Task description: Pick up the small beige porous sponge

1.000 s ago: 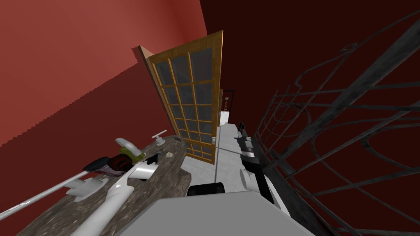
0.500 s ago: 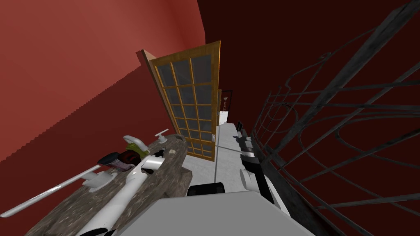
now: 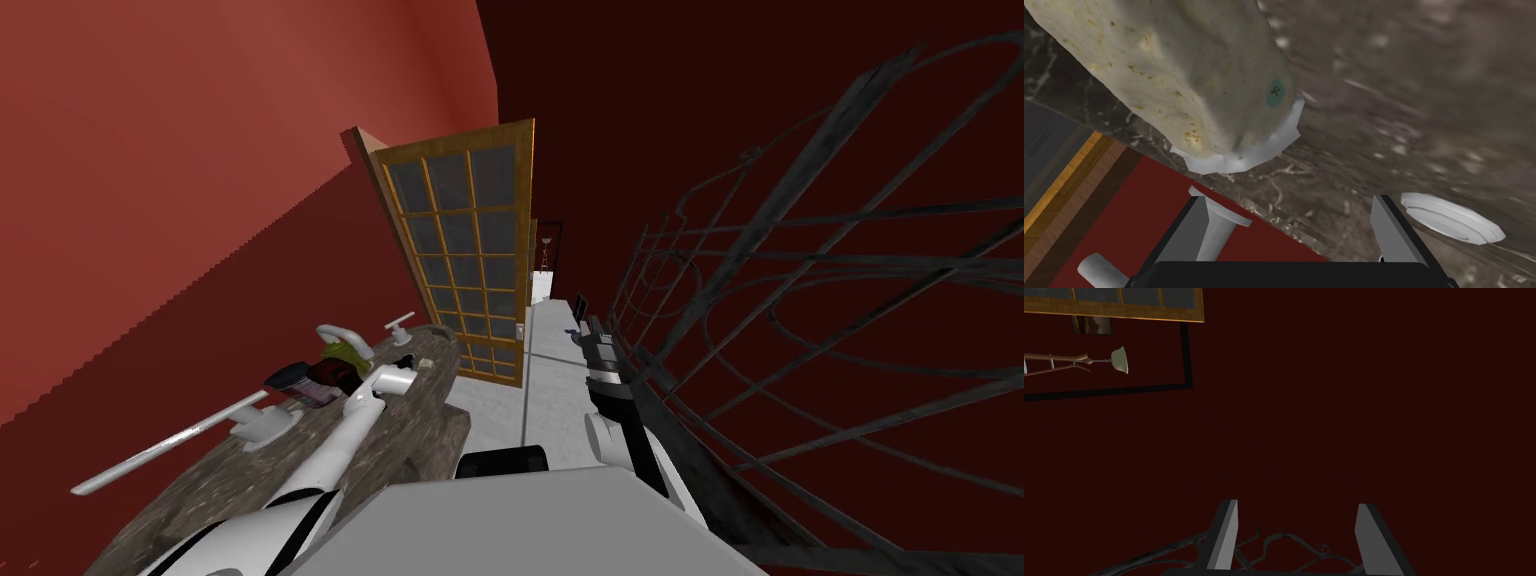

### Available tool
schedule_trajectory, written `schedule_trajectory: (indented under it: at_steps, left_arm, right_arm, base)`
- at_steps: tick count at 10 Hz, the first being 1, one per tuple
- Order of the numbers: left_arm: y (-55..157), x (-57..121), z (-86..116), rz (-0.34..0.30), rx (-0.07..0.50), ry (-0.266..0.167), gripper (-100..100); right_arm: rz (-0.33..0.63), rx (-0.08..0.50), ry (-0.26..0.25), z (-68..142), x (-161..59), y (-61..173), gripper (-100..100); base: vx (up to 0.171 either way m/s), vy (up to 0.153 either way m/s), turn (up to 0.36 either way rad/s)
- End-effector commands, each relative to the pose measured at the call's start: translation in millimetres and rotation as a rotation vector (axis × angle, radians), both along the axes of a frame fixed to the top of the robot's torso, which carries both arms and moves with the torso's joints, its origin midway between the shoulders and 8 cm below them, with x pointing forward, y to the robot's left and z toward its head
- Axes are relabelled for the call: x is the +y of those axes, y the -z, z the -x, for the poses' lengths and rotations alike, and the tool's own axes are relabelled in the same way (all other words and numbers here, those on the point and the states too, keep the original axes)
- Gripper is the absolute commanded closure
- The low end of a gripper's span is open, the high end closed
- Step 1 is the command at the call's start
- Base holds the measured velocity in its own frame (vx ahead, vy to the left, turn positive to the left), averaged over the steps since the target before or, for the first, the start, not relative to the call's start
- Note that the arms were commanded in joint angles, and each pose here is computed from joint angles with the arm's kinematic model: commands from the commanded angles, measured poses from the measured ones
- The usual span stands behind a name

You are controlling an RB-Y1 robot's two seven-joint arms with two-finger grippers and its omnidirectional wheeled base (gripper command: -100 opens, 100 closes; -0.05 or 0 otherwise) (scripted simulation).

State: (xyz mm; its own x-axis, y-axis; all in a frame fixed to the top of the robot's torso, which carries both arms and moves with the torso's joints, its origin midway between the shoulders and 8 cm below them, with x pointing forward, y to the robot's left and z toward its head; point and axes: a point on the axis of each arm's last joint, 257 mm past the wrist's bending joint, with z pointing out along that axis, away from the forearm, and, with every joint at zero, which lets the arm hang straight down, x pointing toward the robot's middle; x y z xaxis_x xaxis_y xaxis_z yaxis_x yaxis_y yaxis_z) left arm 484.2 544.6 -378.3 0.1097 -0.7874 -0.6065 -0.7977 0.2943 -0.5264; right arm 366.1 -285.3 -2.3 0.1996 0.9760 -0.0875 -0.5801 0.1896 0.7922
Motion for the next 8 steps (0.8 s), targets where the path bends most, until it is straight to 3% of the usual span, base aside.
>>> schedule_trajectory:
  at_steps: [1,2,4,6,7,8]
  left_arm:
    - [-3,-3.0,-12,0.009,0.0,-0.001,-100]
    - [8,-22.1,-17,0.017,0.024,0.002,-100]
    - [2,-32.8,-36,0.031,0.021,0.009,-100]
    - [-5,-38.8,-51,0.039,0.015,0.014,-100]
    - [-2,-38.3,-49,0.04,0.022,0.012,-100]
    - [4,-63.9,-58,0.051,0.043,0.028,-100]
  right_arm:
    - [0.0,0.0,0.0,0,0,0,0]
    - [0.0,0.0,0.0,0,0,0,0]
    - [0.0,0.0,0.0,0,0,0,0]
    - [0.0,0.0,0.0,0,0,0,0]
    - [0.0,0.0,0.0,0,0,0,0]
    - [0.0,0.0,0.0,0,0,0,0]
  base:
    - [0.006,-0.007,0.001]
    - [-0.148,0.047,-0.155]
    - [-0.146,0.049,-0.06]
    - [-0.004,0.007,0.006]
    - [0.02,-0.007,0.001]
    - [-0.154,0.057,-0.168]
